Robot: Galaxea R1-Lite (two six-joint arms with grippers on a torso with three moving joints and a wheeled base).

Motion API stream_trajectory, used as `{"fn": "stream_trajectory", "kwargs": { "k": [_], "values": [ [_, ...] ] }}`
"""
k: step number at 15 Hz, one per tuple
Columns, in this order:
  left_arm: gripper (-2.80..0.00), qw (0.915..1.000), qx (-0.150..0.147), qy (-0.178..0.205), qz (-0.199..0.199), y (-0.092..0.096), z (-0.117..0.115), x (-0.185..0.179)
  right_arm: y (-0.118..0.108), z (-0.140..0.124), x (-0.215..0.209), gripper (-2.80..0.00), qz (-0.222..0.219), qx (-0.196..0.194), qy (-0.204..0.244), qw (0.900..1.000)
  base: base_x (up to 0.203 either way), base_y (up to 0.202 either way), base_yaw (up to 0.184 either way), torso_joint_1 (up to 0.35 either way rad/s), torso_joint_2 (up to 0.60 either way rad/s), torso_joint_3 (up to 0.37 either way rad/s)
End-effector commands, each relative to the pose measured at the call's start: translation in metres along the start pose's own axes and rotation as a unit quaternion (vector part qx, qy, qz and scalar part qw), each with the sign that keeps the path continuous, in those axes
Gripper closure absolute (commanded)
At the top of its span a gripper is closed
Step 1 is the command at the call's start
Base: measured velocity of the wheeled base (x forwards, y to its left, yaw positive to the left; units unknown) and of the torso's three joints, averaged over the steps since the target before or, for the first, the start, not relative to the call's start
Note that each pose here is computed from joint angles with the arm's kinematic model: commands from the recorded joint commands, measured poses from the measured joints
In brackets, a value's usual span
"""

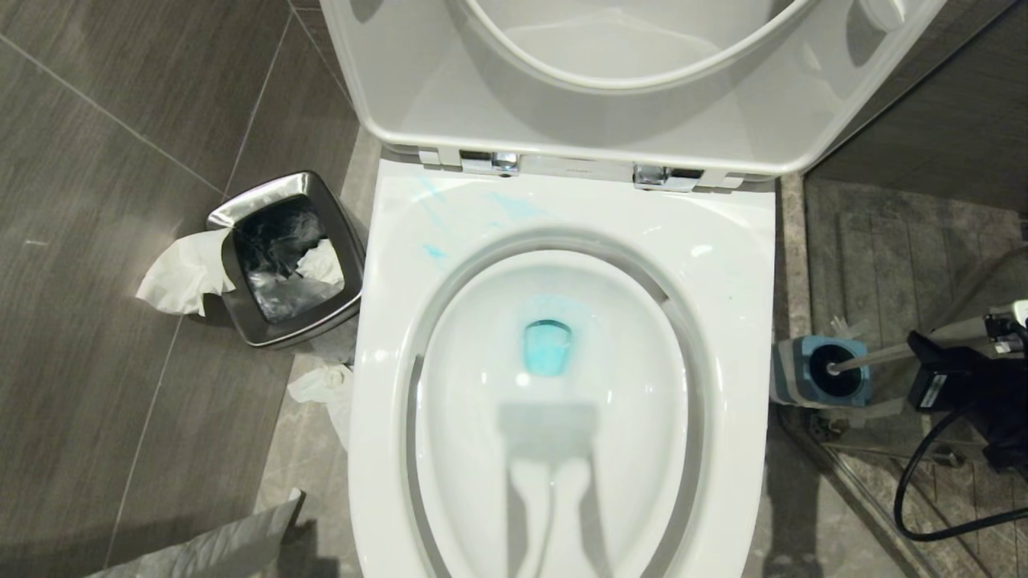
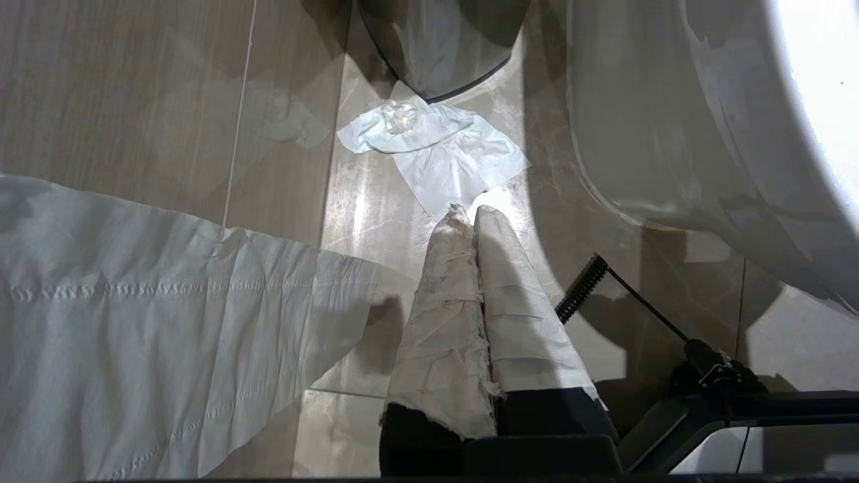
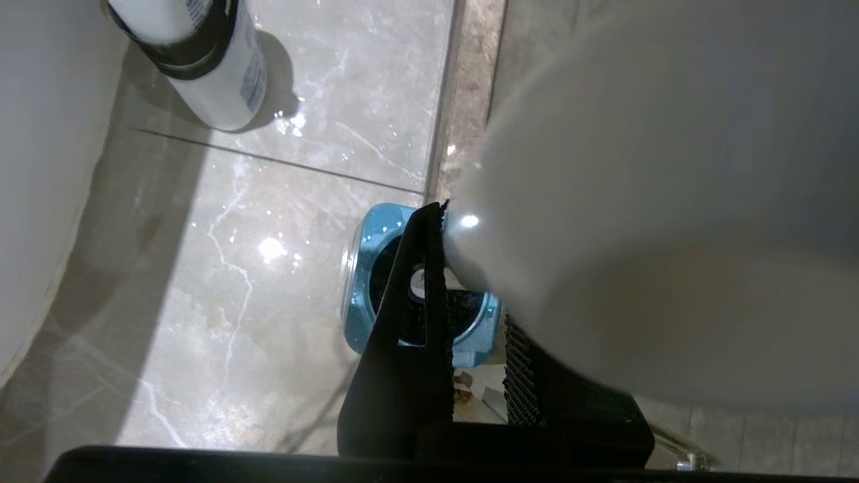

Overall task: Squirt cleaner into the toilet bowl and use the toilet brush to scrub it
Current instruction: Scrub the toilet bowl

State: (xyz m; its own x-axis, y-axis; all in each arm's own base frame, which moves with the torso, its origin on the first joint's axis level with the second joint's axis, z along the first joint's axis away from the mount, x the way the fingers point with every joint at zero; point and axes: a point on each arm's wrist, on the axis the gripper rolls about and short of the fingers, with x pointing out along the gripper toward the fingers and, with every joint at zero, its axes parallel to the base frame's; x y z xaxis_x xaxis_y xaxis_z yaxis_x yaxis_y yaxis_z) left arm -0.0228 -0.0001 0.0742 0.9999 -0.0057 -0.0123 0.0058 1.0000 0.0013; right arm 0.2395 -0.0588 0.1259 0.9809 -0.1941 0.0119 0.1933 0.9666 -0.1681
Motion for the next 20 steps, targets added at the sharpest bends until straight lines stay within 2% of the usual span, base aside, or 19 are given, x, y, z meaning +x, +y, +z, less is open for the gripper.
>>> {"fn": "stream_trajectory", "kwargs": {
  "k": [1,7,13,17,20],
  "values": [
    [0.0,1.0,0.0,0.001,0.0,0.0,0.0,0.0,-0.001,0.006,-0.004,0.0,-0.003,-0.001,-0.015,1.0,0.0,0.0,0.0,0.0,0.0,0.0],
    [0.0,1.0,0.0,0.001,0.0,0.0,0.0,0.0,-0.002,0.014,-0.022,0.0,-0.01,-0.003,-0.025,1.0,0.0,0.0,0.0,0.0,0.0,0.0],
    [0.0,1.0,0.0,0.001,0.0,0.0,0.0,0.0,-0.004,0.032,-0.039,0.0,-0.016,-0.004,-0.066,0.998,0.0,0.0,0.0,0.0,0.0,0.0],
    [0.0,1.0,0.0,0.001,0.0,0.0,0.0,0.0,-0.007,0.055,-0.059,0.0,-0.023,0.004,-0.107,0.994,0.0,0.0,0.0,0.0,0.0,0.0],
    [0.0,1.0,0.0,0.001,0.0,0.0,0.0,0.0,-0.012,0.092,-0.067,0.0,-0.025,0.009,-0.127,0.992,0.0,0.0,0.0,0.0,0.0,0.0]
  ]
}}
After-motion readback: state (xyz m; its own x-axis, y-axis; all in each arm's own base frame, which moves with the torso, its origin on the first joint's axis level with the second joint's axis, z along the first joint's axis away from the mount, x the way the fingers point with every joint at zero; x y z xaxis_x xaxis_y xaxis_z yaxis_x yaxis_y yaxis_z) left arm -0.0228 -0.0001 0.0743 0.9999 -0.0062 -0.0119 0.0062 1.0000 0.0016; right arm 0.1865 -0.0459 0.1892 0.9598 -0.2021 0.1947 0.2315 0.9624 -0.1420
